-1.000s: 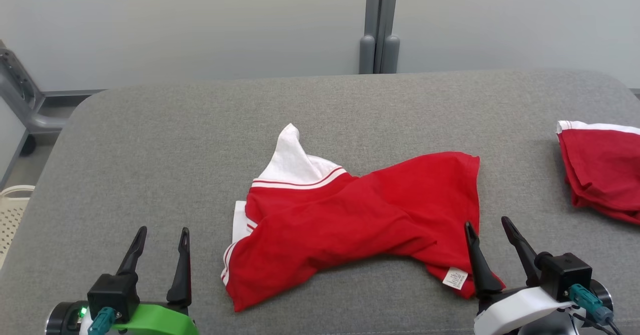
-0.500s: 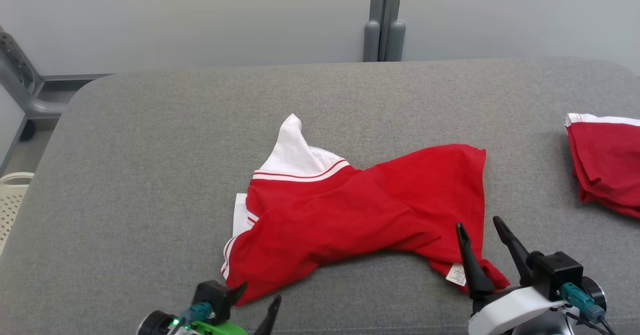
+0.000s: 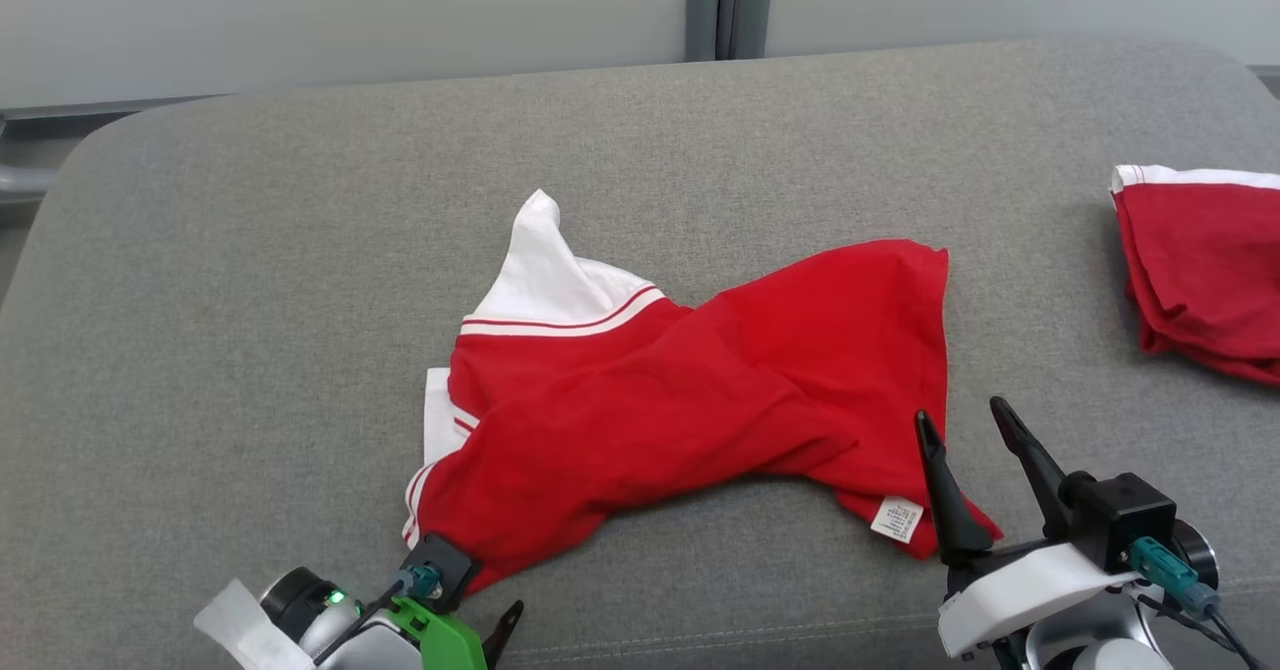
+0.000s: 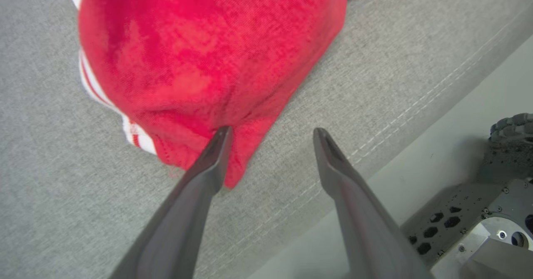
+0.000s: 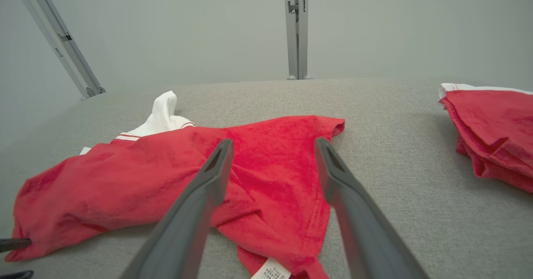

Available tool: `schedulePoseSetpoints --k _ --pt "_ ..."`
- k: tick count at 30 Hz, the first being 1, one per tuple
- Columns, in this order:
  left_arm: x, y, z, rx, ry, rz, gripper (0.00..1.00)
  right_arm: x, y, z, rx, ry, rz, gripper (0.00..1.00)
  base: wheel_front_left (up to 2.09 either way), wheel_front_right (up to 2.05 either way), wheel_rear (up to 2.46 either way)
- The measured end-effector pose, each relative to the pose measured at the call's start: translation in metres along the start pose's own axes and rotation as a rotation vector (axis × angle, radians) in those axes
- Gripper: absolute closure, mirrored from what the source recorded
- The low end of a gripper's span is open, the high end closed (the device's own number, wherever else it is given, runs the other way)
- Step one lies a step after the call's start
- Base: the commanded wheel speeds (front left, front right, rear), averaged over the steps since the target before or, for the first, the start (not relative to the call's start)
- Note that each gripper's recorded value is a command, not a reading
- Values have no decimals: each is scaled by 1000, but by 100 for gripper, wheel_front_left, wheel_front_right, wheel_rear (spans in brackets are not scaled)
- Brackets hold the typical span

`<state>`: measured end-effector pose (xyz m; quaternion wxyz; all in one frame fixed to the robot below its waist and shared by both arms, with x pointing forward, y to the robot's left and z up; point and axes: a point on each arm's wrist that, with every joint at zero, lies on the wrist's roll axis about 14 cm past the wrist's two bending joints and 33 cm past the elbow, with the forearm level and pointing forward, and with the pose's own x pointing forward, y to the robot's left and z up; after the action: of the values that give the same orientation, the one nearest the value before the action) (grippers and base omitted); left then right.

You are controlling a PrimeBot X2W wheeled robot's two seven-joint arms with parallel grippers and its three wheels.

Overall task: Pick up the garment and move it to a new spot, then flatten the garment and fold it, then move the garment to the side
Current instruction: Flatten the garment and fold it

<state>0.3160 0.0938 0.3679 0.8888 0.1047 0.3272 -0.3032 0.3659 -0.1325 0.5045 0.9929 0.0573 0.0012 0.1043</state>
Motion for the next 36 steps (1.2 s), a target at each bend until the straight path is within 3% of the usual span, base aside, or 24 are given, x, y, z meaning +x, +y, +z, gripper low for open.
schedulePoseSetpoints --k 6,7,9,10,11,12,26,36 --pt "10 12 -7 72 55 -15 0 2 -10 -2 -1 3 -27 0 0 0 0" --pt "11 13 -7 81 54 -16 9 2 -11 -2 -1 5 -30 0 0 0 0" --pt "12 17 -6 94 59 -15 54 2 -13 -3 -2 7 -36 0 0 0 0" --pt "13 19 -5 102 57 -13 64 2 -13 -3 -2 5 -37 0 0 0 0" --pt "13 21 -5 113 56 -9 95 3 -13 -3 -2 5 -38 0 0 0 0" --pt "12 23 -4 122 51 -6 100 3 -14 -3 -2 6 -39 0 0 0 0" --pt "-11 28 34 282 -34 -19 100 8 -13 -3 -1 -3 -35 0 0 0 0" --pt "-62 31 92 520 -103 -4 100 11 -11 0 4 -20 -29 0 0 0 0"
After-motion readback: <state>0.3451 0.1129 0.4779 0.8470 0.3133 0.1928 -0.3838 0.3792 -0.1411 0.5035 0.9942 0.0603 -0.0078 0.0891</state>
